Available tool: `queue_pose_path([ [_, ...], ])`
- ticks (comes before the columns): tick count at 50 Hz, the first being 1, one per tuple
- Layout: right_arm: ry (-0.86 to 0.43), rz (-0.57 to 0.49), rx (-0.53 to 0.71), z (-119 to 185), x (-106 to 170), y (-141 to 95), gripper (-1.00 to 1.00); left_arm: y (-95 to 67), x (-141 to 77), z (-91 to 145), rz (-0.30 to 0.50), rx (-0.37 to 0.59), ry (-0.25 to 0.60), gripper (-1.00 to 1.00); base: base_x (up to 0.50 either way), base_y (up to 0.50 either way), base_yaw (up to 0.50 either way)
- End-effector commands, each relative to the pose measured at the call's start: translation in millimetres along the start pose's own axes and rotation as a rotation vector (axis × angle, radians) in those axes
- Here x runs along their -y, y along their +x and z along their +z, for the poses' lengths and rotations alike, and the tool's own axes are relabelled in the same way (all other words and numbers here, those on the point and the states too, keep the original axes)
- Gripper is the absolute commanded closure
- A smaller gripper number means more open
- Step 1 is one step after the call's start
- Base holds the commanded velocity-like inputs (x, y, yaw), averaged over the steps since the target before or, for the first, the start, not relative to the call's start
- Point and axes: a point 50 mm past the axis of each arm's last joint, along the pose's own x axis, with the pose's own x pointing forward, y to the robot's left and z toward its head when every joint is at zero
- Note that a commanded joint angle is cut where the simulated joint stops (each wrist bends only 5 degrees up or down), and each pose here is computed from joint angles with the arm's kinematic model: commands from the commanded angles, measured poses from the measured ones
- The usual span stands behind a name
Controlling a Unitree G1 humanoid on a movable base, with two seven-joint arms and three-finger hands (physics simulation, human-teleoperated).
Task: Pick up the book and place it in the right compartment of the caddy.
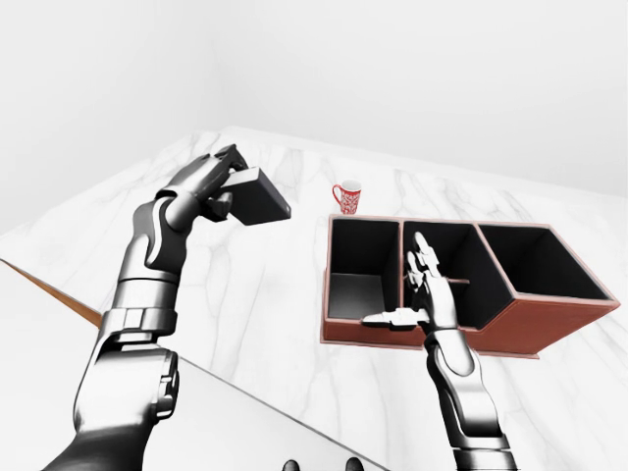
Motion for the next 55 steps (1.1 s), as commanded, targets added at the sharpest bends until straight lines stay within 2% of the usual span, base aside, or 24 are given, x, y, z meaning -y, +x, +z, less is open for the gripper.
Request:
queue_pose_path([
  [1, -0.053, -0.032, 0.137, 37, -2, 13, -1.00, -17.3, -23, 16, 0.081, 0.105, -0.026, 1.00, 0.00, 0.00, 0.00],
  [9, -0.072, -0.023, 0.141, 38, -4, 15, -1.00, -27.2, -20, 24, 0.071, 0.154, -0.015, 1.00, 0.00, 0.00, 0.00],
  [22, -0.094, -0.020, 0.249, 66, -6, 29, -1.00, -34.1, -18, 36, 0.061, 0.200, 0.009, 1.00, 0.00, 0.00, 0.00],
  [23, -0.097, -0.019, 0.250, 66, -6, 29, -1.00, -34.6, -17, 37, 0.060, 0.203, 0.010, 1.00, 0.00, 0.00, 0.00],
  [24, -0.102, -0.020, 0.186, 51, -7, 32, -1.00, -35.8, -17, 39, 0.057, 0.211, 0.017, 1.00, 0.00, 0.00, 0.00],
  [26, -0.109, -0.012, 0.279, 74, -9, 32, -1.00, -36.4, -16, 42, 0.053, 0.218, 0.023, 1.00, 0.00, 0.00, 0.00],
  [30, -0.124, -0.004, 0.303, 80, -13, 35, -1.00, -39.4, -14, 51, 0.047, 0.247, 0.038, 1.00, 0.00, 0.00, 0.00],
  [37, -0.153, -0.002, 0.311, 84, -17, 43, -1.00, -40.2, -14, 53, 0.031, 0.246, 0.060, 1.00, 0.00, 0.00, 0.00],
  [38, -0.165, -0.008, 0.263, 73, -18, 46, -1.00, -40.2, -13, 54, 0.028, 0.246, 0.063, 1.00, 0.00, 0.00, 0.00],
  [41, -0.171, 0.004, 0.325, 88, -23, 46, -1.00, -41.1, -11, 54, 0.022, 0.240, 0.075, 1.00, 0.00, 0.00, 0.00],
  [45, -0.202, 0.013, 0.330, 89, -28, 47, -1.00, -40.0, -14, 50, 0.039, 0.202, 0.125, 1.00, 0.00, 0.00, 0.00],
  [55, -0.400, -0.004, 0.392, 103, -34, 51, -1.00, -39.8, -10, 53, 0.025, 0.206, 0.125, 1.00, 0.00, 0.00, 0.00],
])
